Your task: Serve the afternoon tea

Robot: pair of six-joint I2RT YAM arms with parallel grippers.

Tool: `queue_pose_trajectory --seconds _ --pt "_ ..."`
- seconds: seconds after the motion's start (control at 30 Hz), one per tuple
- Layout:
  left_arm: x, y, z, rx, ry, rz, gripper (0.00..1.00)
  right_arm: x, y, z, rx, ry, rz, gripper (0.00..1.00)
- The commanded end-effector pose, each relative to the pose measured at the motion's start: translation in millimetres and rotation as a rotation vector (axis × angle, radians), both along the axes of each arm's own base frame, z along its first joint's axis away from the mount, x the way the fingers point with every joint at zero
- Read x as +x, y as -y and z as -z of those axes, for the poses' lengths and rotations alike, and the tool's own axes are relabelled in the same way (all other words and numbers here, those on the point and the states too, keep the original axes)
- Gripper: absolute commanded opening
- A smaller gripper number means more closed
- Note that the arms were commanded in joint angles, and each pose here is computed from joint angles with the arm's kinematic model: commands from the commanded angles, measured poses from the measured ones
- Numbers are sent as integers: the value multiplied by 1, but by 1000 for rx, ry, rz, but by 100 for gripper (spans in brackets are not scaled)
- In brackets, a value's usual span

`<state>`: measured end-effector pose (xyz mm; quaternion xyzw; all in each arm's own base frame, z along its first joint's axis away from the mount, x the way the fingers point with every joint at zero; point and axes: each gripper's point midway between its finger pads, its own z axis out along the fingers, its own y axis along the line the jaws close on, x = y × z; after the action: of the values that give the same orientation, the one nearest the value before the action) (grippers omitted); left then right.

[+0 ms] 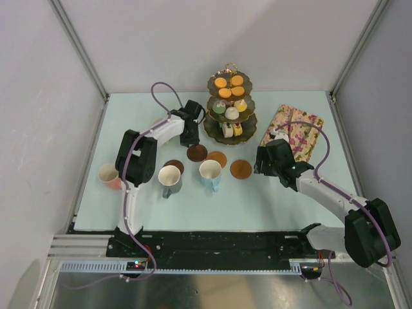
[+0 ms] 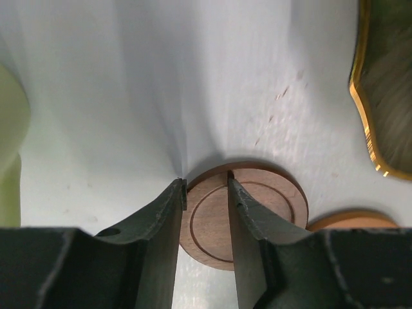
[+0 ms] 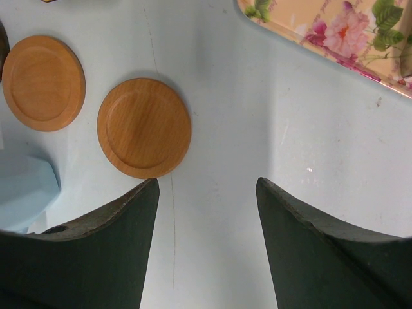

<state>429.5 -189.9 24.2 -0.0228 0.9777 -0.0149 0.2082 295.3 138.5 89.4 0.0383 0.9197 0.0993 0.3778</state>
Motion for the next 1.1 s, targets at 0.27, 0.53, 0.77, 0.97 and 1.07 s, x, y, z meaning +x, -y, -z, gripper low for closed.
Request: queue_pose_trajectory --seconds 0.27,0.53,0.77,0.97,1.07 --pt "58 -15 -61 -11 197 -56 55 1 2 -5 13 18 17 68" --pt "1 -34 -83 -27 182 -85 64 2 2 -7 10 26 14 68" --pt "-60 -39 -55 -46 73 -94 64 4 -2 -3 15 22 -2 68" --pt "-78 -31 -27 -69 17 -113 64 7 -6 -1 22 23 -18 68" --pt "-77 -28 -16 -76 2 -124 62 8 -6 0 21 23 -21 68"
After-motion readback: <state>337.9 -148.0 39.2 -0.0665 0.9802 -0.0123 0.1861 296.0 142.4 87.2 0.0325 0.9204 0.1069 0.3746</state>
